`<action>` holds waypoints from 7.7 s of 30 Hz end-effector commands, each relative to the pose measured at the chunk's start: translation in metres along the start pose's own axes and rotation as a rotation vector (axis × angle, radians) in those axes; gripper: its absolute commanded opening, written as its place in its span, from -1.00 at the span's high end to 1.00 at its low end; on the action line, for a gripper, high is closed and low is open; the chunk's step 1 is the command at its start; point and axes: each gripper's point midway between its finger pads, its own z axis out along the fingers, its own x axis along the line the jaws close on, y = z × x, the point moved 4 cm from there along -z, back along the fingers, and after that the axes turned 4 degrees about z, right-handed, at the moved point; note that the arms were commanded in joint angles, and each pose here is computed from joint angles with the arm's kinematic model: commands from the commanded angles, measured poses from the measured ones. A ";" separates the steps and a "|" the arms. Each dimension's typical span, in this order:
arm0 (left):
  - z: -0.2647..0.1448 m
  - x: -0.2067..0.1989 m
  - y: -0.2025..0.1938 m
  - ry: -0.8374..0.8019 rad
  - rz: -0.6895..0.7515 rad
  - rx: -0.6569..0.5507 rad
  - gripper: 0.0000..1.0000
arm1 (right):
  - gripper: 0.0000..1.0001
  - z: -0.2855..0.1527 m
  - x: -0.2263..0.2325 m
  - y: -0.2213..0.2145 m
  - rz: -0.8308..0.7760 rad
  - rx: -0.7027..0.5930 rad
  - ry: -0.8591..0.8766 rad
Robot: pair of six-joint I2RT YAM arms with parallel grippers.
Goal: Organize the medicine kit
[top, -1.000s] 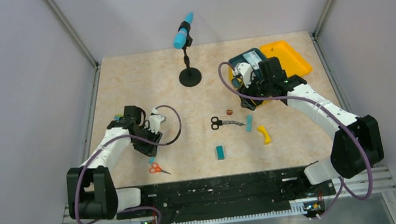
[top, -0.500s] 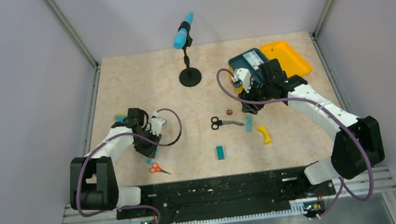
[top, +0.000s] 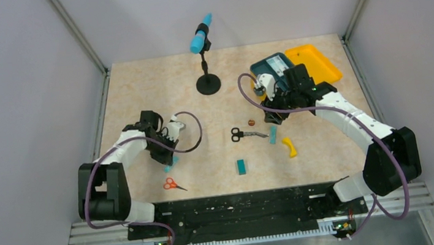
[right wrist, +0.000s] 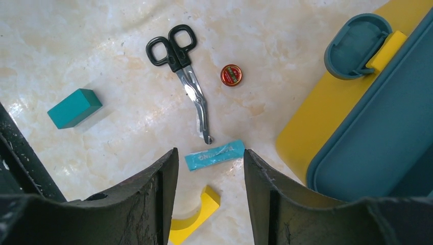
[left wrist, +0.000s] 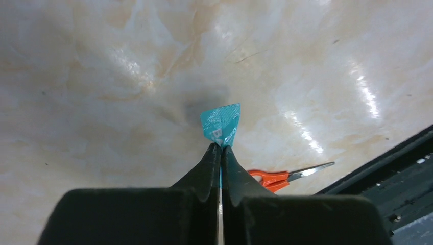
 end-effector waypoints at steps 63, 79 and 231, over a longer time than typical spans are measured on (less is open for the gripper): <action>-0.161 -0.076 0.246 -0.536 -0.020 -0.915 0.95 | 0.82 0.047 0.057 0.204 0.379 -0.480 0.664; -0.157 -0.070 0.212 -0.365 0.023 -0.846 -0.28 | 1.00 0.007 0.001 0.152 0.358 -0.402 0.397; -0.088 -0.027 0.114 -0.068 -0.151 -0.563 -0.50 | 0.15 0.091 -0.023 0.026 -0.071 0.232 -0.021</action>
